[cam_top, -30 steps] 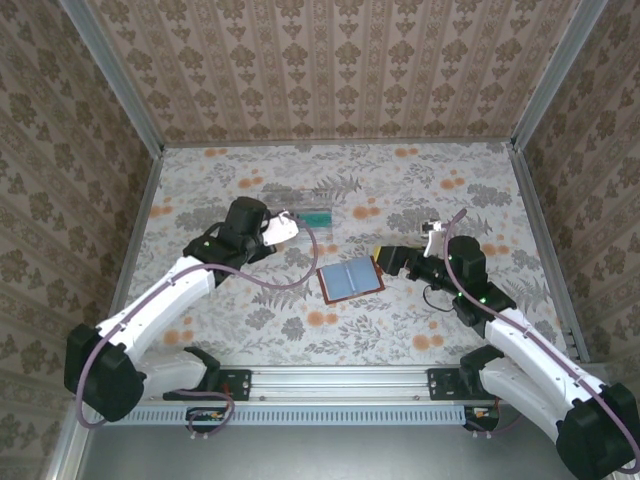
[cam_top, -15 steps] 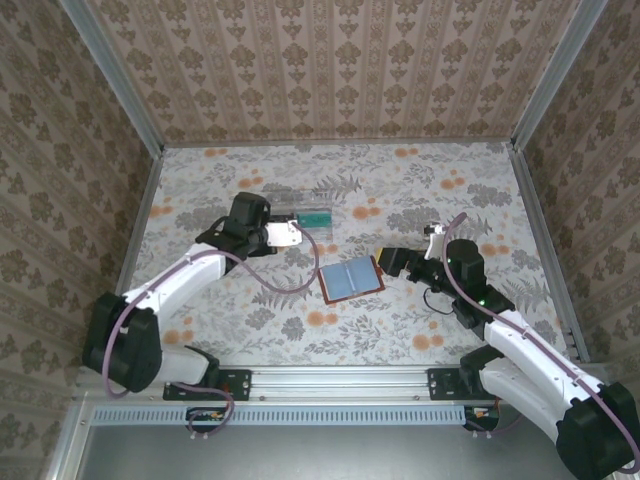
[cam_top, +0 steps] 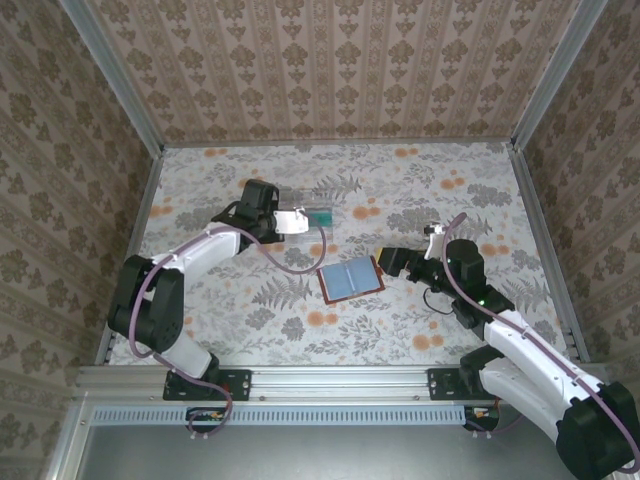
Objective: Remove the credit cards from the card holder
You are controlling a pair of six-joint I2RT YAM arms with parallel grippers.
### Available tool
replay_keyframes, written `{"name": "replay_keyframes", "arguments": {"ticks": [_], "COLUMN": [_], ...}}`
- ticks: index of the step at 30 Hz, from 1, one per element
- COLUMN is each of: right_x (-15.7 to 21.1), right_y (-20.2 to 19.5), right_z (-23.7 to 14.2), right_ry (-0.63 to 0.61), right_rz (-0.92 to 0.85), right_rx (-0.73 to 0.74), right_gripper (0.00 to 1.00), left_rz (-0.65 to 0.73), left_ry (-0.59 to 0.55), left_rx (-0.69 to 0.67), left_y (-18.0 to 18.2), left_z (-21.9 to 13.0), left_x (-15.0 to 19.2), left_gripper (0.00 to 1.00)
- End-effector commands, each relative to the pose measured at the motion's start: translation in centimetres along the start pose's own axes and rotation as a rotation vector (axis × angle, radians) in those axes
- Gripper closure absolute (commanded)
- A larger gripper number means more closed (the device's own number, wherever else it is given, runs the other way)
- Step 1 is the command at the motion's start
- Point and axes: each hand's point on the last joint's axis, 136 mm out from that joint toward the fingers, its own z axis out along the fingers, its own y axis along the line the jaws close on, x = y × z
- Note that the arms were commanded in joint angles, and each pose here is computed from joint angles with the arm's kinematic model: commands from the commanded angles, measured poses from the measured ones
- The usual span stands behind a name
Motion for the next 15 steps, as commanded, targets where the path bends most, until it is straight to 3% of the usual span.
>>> {"name": "replay_keyframes", "arguments": {"ticks": [1,15], "right_x": [0.1,0.3], "right_y": [0.3,0.2], "right_z": [0.2,0.5], "right_ry": [0.001,0.010], "right_rz": [-0.008,0.000], "right_rx": [-0.022,-0.025], "right_gripper": [0.00,0.00], "left_rz": [-0.003,-0.023], "left_ry": [-0.011,0.002], "left_rx": [-0.006,0.056], "left_y": [1.1,-0.3], "left_z": [0.1,1.0], "left_x": [0.7,2.0], "left_gripper": [1.00,1.00]}}
